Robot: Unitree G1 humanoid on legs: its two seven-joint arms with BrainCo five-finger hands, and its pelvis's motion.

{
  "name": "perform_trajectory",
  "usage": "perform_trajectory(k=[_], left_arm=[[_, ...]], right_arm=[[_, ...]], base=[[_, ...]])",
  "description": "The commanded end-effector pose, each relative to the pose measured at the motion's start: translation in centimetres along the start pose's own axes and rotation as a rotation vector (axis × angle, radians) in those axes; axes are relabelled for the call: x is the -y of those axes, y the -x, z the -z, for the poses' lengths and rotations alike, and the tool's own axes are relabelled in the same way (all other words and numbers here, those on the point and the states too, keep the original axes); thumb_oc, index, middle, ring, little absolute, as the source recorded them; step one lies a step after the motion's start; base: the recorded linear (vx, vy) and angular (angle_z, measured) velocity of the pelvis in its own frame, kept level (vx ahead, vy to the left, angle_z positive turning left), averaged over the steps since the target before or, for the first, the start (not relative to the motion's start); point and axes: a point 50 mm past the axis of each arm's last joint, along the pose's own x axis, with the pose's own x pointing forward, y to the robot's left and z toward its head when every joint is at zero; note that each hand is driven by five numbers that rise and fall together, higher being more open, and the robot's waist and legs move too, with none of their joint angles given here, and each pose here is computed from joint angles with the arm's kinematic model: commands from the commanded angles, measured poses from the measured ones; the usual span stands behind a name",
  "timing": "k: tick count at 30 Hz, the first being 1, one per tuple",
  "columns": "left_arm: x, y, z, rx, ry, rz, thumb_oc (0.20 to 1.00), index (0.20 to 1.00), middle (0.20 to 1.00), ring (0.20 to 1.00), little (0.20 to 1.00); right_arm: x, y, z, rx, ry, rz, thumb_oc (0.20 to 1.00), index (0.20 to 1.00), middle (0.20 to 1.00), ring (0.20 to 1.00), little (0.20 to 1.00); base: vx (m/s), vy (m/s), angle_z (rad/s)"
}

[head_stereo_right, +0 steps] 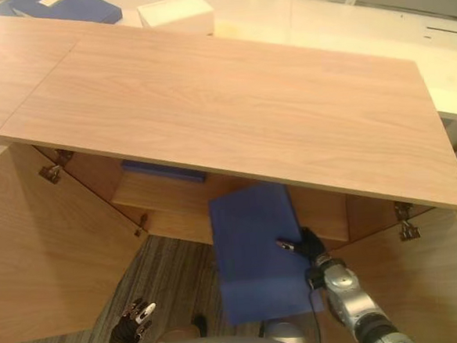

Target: Put the empty folder in the office cabinet

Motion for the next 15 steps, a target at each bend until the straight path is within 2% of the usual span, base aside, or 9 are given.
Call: perform_trajectory(k=[1, 10, 12, 15], left_arm=[[0.9, -0.5, -0.8, 0.009, -0.092, 0.083, 1.000, 1.000, 1.000, 1.000, 1.000], [3.2, -2.3, -1.9, 0.039, -0.101, 0.142, 1.000, 1.000, 1.000, 1.000, 1.000], [4.1, -2.8, -1.9, 0.047, -0.096, 0.155, 1.000, 1.000, 1.000, 1.000, 1.000], [4.4, -3.0, -2.0, 0.053, -0.097, 0.161, 1.000, 1.000, 1.000, 1.000, 1.000]], right_arm=[[1.2, -1.3, -3.1, 0.121, -0.070, 0.117, 0.200, 0.200, 0.200, 0.200, 0.200], [1.5, -3.6, -6.6, 0.199, -0.104, 0.261, 0.200, 0.200, 0.200, 0.200, 0.200], [2.6, -4.2, -7.8, 0.213, -0.165, 0.385, 0.200, 0.200, 0.200, 0.200, 0.200], [3.2, -4.5, -8.5, 0.214, -0.208, 0.469, 0.200, 0.200, 0.200, 0.200, 0.200]], base=[[0.04, -0.054, -0.08], [0.01, -0.042, -0.04], [0.01, -0.041, 0.00], [0.00, -0.009, 0.01]])
